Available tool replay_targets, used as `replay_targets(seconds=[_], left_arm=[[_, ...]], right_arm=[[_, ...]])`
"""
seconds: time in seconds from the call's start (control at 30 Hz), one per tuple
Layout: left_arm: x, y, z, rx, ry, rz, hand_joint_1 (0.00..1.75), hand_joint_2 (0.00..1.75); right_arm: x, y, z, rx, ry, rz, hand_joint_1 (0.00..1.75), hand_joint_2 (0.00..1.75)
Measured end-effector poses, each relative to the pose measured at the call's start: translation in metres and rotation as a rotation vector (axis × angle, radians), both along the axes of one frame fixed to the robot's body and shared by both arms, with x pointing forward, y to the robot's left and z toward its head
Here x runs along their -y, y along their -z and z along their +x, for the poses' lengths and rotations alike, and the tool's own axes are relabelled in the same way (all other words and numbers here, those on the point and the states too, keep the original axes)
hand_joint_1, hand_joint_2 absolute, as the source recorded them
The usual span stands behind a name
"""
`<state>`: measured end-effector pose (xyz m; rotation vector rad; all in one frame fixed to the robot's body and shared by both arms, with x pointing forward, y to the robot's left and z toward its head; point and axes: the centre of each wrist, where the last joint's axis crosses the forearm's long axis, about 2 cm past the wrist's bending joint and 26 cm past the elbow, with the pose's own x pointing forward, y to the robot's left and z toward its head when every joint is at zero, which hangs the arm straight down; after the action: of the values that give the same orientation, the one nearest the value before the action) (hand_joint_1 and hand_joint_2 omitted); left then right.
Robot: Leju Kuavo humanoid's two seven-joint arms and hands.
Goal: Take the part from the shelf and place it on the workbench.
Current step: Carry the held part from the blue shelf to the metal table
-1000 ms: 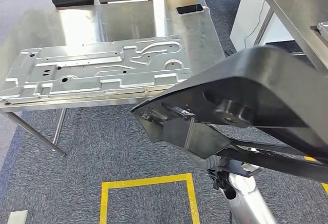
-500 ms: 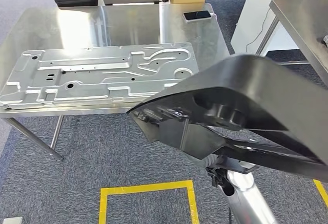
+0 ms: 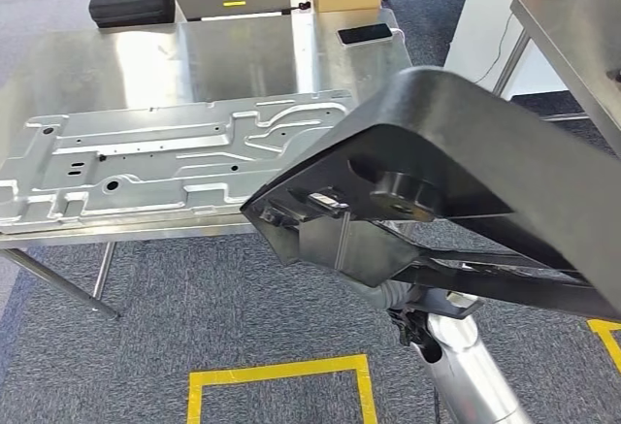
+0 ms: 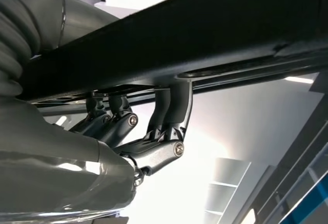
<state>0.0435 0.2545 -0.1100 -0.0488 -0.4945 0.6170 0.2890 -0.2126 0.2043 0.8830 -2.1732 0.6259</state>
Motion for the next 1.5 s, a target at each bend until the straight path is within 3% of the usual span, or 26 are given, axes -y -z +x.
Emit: replay_targets(seconds=[1.5], left_arm=[[-0.0041, 0.0003, -0.0007, 0.019, -0.005, 0.015, 0.00, 1.75]], right_arm=[[-0.0040, 0.0037, 0.0005, -0.011, -0.009, 0.016, 1.75, 1.75]])
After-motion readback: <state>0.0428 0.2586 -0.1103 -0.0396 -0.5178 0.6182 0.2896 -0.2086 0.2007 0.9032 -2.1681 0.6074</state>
